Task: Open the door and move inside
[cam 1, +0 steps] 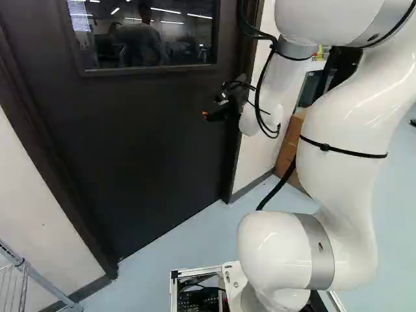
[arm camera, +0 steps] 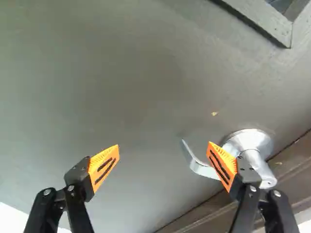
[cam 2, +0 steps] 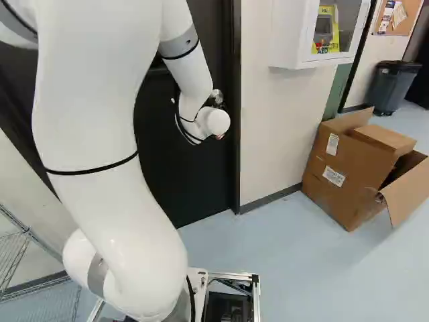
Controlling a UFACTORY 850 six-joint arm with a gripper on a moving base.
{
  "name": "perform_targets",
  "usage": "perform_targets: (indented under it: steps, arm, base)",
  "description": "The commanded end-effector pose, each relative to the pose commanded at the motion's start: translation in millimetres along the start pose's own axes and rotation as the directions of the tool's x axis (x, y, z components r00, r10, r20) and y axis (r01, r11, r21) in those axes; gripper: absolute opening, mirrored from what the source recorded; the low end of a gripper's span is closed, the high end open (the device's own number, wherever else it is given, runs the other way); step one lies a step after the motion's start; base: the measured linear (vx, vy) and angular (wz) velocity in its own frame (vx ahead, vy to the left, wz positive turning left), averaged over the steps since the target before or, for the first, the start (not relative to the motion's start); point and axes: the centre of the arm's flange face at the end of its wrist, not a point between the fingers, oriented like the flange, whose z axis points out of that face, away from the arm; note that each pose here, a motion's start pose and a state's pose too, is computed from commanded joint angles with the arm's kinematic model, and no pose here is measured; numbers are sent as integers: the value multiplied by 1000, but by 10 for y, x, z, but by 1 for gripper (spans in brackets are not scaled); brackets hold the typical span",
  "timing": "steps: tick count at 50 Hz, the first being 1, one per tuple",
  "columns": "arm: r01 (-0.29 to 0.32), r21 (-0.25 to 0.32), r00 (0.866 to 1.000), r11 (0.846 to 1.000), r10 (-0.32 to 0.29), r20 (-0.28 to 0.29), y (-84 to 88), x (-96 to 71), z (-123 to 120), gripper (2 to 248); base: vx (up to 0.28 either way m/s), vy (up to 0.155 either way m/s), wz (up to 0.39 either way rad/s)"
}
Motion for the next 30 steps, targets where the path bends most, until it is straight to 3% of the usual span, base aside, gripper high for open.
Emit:
perform_targets:
  steps: [30]
  arm:
    - [-51,28,998,998,50,48,-164,-309,27,247]
  base:
    - [0,0,0]
